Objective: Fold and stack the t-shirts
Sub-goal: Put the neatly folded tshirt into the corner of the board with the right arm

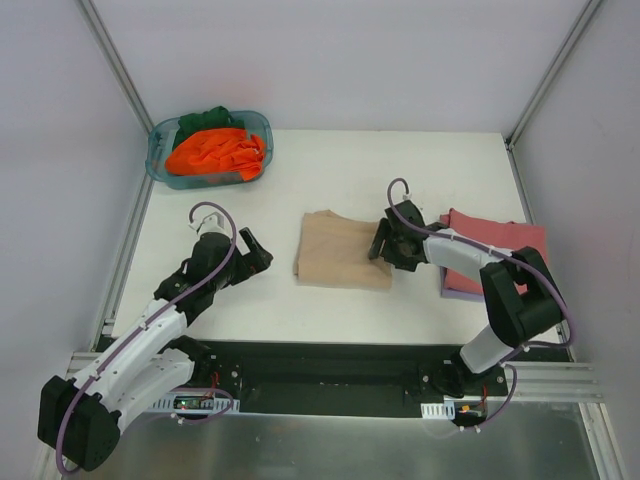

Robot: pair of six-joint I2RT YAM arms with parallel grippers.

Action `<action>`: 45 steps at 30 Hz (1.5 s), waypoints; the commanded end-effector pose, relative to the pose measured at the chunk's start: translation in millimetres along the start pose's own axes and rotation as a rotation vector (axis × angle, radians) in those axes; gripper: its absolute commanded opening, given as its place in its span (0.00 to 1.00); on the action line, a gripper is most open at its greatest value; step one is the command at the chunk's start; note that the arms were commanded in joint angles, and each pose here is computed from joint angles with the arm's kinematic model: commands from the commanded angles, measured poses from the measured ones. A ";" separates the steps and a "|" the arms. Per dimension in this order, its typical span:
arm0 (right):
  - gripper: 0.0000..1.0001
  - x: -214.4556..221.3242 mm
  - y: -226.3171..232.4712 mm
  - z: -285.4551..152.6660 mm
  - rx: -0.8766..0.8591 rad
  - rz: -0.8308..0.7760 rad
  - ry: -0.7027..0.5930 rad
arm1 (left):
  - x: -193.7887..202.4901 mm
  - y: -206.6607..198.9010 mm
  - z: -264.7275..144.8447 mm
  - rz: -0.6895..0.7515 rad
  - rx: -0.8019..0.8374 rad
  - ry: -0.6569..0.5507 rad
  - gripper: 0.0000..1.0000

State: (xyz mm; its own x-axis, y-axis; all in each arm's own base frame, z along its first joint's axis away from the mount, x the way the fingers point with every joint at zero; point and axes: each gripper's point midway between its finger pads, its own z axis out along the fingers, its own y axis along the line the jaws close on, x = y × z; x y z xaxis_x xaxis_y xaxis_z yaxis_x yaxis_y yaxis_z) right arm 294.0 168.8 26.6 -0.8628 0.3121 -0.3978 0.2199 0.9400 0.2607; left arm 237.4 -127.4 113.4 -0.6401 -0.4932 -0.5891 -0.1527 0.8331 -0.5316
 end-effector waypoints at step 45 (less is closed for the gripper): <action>0.00 -86.8 -70.3 -151.3 0.605 -0.846 -0.369 | -13.9 13.4 0.8 -0.009 -0.092 -0.062 0.99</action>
State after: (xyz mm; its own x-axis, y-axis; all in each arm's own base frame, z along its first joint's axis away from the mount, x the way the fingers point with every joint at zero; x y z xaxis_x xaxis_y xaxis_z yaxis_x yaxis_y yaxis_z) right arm 288.6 98.6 141.5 -0.6888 -0.4318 -0.5824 -0.1693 0.8769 -0.4499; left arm 241.1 -115.2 103.1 -0.6244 -0.4955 -0.6038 -0.2119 0.8515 -0.4796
